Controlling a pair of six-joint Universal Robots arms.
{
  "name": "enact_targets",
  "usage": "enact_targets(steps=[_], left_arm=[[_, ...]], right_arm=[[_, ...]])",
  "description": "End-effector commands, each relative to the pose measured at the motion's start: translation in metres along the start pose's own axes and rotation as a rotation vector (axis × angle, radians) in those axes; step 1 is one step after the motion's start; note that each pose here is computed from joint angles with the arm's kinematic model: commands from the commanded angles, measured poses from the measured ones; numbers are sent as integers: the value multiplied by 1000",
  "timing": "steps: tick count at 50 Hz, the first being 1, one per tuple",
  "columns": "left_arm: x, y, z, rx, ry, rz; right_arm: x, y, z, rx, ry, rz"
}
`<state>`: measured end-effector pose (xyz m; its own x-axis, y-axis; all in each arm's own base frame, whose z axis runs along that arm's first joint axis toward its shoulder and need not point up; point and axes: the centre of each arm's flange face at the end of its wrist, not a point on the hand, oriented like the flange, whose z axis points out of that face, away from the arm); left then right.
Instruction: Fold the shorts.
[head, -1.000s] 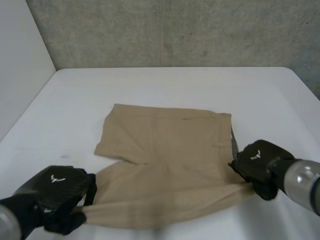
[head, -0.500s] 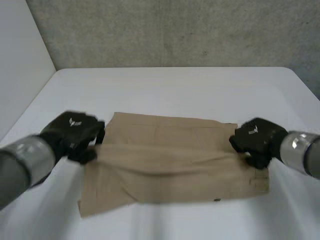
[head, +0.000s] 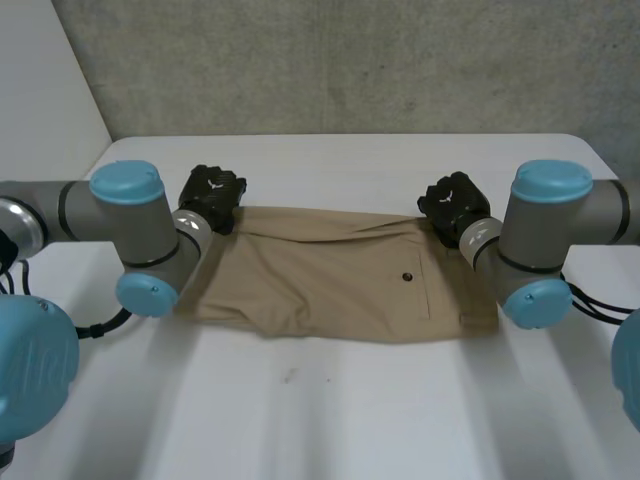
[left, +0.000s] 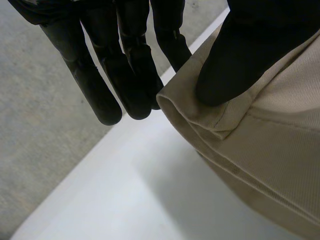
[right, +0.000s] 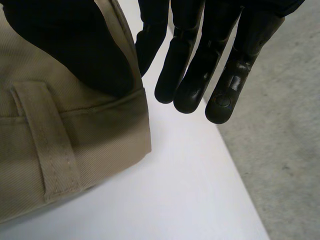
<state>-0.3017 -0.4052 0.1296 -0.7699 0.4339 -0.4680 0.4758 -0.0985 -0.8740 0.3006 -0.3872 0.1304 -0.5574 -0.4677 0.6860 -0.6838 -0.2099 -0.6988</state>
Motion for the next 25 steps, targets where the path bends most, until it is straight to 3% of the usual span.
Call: enact_targets(steps=[1,7,15,25], left_arm=[[6,6,0,33,1,13],[6,-26,-10,129,-20,23],[-14,-78,-40,246,-64,-29],[8,-60,-66,81,151,-216]], right_arm=[[-2,8,15,62,85,-13],[12,-22,8,127,131,3],[55,-68,-24,240,194,218],[25,-58,-57,38,-114,293]])
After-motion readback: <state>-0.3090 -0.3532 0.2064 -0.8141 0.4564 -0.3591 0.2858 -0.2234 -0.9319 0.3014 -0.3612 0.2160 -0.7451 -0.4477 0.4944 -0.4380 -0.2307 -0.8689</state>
